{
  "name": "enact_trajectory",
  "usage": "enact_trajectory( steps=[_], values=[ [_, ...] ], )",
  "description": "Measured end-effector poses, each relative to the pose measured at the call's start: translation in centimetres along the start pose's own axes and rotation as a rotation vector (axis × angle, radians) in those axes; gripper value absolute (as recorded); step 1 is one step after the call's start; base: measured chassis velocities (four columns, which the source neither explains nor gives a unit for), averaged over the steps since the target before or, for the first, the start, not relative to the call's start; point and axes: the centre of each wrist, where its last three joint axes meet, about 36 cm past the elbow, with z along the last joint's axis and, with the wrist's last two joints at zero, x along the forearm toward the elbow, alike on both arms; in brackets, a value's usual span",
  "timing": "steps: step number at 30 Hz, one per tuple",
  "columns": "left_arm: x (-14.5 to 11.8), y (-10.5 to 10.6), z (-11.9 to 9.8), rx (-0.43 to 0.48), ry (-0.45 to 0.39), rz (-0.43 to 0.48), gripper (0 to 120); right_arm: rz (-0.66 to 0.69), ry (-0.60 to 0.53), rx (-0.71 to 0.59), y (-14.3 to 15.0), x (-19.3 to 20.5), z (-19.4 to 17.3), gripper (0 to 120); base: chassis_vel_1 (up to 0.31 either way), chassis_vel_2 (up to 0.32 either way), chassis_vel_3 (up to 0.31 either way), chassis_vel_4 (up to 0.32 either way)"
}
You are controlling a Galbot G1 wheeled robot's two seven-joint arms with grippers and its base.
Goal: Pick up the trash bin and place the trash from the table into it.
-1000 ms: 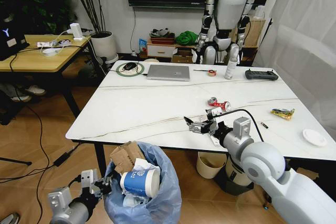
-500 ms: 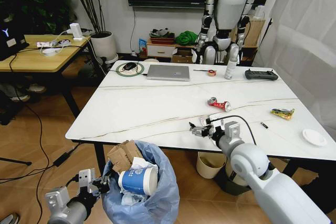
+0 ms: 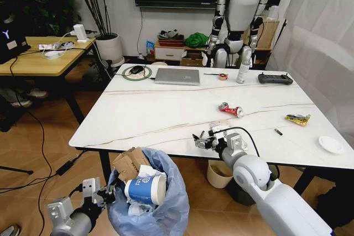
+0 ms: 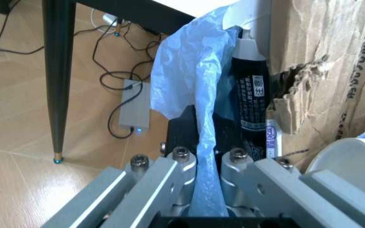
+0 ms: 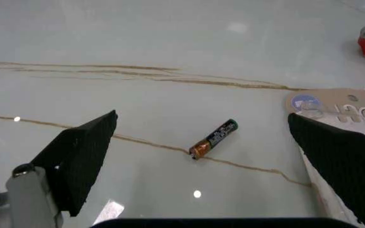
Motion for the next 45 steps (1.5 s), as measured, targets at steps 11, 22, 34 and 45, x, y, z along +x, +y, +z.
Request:
enact_trajectory(
  steps=[11, 22, 34, 45],
  values=[
    [-0.2, 0.1, 0.0, 0.001, 0.001, 0.001, 0, -0.009, 0.007, -0.008, 0.2, -1.1, 0.6, 99, 0.0, 0.0, 0.0, 0.0],
    [-0.3, 0.2, 0.0, 0.001, 0.001, 0.001, 0, -0.02, 0.017, -0.016, 0.8, -1.8, 1.1, 97, 0.0, 0.0, 0.0, 0.0],
    [-0.5, 0.3, -0.2, 0.001, -0.001, 0.004, 0, -0.009, 0.032, -0.002, -0.1, -1.5, 1.7, 46, 0.0, 0.0, 0.0, 0.0],
    [-0.5, 0.3, -0.3, 0.002, -0.004, 0.005, 0, -0.011, 0.042, 0.02, -0.3, -1.1, 2.1, 8, 0.0, 0.0, 0.0, 0.0]
  ],
)
